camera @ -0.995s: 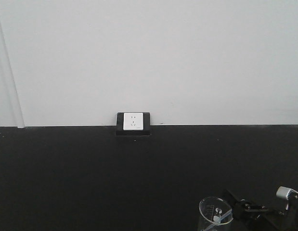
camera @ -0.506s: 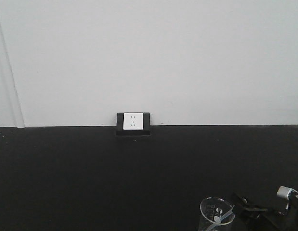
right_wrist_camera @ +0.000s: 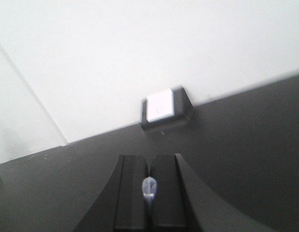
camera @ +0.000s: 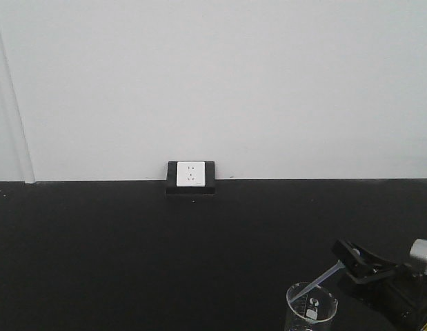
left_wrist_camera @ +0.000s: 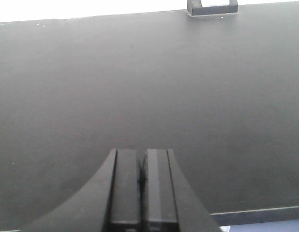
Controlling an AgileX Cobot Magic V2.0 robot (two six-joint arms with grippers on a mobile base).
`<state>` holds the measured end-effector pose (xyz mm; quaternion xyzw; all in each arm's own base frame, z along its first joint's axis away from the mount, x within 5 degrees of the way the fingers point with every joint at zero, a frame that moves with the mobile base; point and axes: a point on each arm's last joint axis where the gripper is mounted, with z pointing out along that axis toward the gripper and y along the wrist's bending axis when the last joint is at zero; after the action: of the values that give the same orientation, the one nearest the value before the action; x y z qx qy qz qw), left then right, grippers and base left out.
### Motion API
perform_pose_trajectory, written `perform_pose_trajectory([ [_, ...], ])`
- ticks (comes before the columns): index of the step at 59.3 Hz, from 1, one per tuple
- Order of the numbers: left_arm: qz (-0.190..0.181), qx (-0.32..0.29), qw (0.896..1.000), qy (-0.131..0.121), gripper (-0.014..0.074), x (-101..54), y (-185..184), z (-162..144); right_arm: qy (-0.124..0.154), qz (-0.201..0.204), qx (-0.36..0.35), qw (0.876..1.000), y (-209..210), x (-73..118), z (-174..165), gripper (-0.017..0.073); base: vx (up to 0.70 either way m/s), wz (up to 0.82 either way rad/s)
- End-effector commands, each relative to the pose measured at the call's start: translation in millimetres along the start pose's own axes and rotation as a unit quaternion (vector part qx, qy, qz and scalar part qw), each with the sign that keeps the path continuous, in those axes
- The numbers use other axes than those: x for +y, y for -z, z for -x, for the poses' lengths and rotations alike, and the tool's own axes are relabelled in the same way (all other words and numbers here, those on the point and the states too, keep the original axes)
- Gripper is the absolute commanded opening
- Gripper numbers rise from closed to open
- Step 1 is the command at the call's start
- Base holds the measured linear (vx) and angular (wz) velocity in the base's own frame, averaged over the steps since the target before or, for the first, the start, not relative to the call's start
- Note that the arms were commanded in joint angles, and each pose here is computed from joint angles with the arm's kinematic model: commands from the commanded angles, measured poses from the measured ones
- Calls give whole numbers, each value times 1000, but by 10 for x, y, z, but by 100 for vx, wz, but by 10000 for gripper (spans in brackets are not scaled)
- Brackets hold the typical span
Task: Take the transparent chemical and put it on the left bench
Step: 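Grasp the transparent pipette with the right gripper and lift it from the beaker, then hold the pipette raised in the right gripper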
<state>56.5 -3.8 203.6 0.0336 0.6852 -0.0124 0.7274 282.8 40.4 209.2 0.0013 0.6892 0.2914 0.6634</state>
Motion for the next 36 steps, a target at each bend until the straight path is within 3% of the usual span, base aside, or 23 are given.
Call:
perform_pose_trajectory([
  [1, 1, -41, 999, 4, -4, 1, 13, 28, 61, 34, -31, 997, 85, 229, 335, -3, 0, 0],
  [13, 1, -41, 999, 4, -4, 1, 13, 28, 158, -2, 18, 987, 434, 508, 661, -3, 0, 0],
  [25, 1, -41, 999, 4, -4, 1, 13, 28, 203, -65, 33, 976, 889, 713, 915, -3, 0, 0],
  [36, 1, -41, 999, 4, -4, 1, 13, 28, 236, -45, 35, 970, 1244, 909, 909, -3, 0, 0],
])
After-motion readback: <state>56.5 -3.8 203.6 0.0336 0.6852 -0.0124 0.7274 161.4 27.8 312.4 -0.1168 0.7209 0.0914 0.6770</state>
